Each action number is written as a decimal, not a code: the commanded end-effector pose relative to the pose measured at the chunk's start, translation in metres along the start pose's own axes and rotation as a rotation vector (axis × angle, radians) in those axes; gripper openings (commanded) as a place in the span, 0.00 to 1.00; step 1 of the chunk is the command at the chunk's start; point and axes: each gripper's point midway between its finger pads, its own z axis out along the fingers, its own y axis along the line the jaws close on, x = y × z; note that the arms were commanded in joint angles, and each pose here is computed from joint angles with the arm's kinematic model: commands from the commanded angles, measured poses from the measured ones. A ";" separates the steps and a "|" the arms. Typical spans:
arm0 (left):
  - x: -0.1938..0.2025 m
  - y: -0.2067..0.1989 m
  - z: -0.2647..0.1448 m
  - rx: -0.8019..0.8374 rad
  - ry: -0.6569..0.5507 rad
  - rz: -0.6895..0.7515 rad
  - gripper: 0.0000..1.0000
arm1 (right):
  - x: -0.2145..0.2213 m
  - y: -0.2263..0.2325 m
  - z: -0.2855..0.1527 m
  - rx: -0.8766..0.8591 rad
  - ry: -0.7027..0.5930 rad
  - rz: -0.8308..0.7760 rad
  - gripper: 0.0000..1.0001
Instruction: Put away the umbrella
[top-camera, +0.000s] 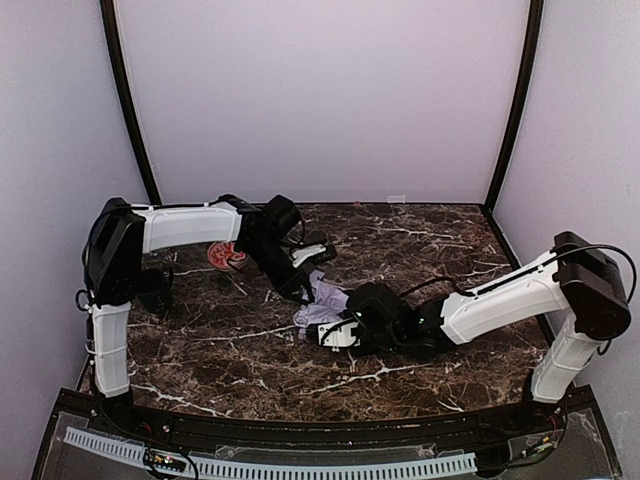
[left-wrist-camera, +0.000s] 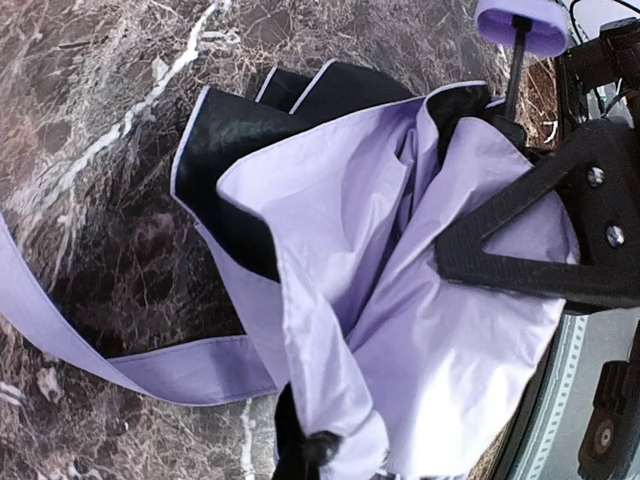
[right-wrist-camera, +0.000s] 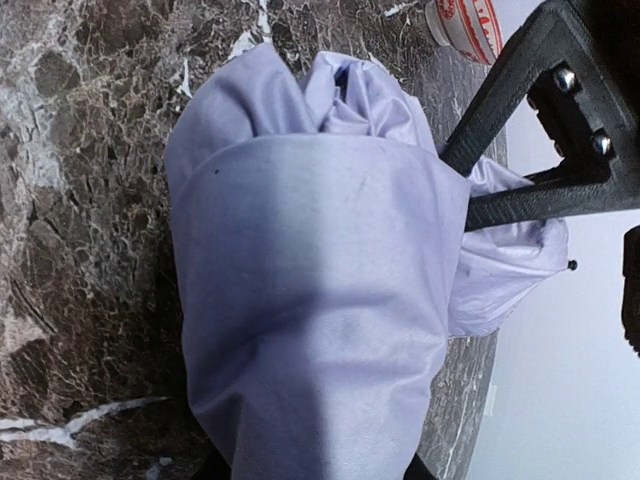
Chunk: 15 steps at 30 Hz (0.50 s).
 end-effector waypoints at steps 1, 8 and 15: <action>-0.056 -0.018 0.009 0.066 -0.120 0.175 0.00 | -0.045 0.039 -0.008 -0.133 -0.163 -0.163 0.00; -0.063 -0.023 0.059 0.143 -0.050 0.258 0.00 | -0.072 0.043 -0.014 -0.151 -0.284 -0.175 0.00; -0.063 -0.069 0.050 0.321 -0.094 0.345 0.00 | -0.069 0.053 -0.015 -0.180 -0.331 -0.009 0.00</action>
